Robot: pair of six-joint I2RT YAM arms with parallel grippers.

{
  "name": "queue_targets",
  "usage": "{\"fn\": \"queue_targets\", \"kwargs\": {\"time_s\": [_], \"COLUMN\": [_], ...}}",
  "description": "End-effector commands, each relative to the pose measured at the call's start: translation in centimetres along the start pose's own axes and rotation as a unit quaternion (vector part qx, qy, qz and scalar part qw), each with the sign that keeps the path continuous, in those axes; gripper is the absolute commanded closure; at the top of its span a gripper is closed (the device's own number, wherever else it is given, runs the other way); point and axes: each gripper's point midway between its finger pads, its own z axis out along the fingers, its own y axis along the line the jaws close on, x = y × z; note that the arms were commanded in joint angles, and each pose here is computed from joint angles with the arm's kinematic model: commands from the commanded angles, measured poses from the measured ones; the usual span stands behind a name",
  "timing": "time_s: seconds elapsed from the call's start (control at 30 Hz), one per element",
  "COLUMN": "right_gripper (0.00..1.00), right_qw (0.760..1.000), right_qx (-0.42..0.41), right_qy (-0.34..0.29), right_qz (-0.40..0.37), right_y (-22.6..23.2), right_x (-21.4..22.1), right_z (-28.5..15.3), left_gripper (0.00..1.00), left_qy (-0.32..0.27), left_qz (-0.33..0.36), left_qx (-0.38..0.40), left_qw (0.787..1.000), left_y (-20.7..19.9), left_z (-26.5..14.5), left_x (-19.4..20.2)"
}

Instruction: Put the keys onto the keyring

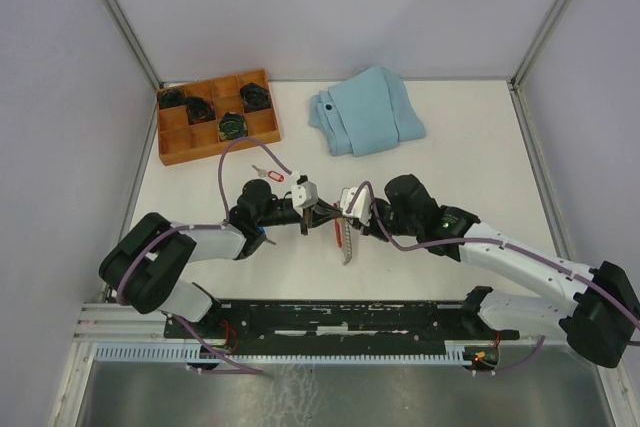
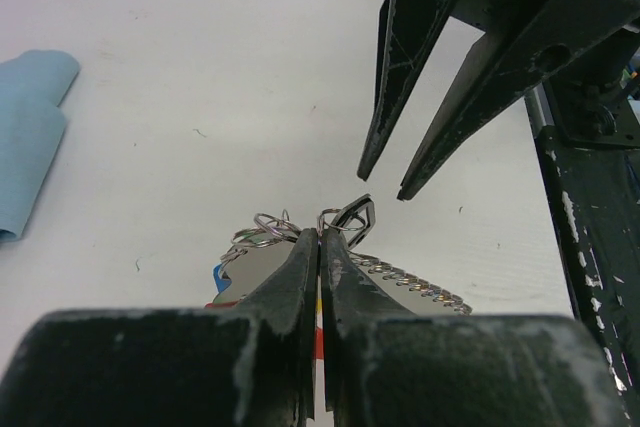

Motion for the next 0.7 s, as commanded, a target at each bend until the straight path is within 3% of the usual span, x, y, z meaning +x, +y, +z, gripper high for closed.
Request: {"fn": "queue_targets", "kwargs": {"time_s": [0.0, 0.23, 0.67], "right_gripper": [0.67, 0.58, 0.55], "right_qw": [0.997, 0.993, 0.993], "right_qx": [0.042, 0.044, 0.045], "right_qy": [-0.064, -0.112, -0.105], "right_qz": [-0.009, -0.007, -0.023], "right_y": [-1.8, -2.0, -2.7], "right_x": [-3.4, -5.2, -5.0], "right_z": [-0.8, -0.2, 2.1], "left_gripper": [0.97, 0.97, 0.97], "left_qy": [-0.033, -0.024, -0.02], "left_qz": [0.017, -0.02, -0.066], "left_qx": [-0.019, -0.051, -0.07], "left_qw": [0.999, 0.998, 0.995], "left_y": [0.7, 1.6, 1.7], "left_z": [-0.1, -0.1, -0.3], "left_x": [-2.4, -2.4, -2.9]}}
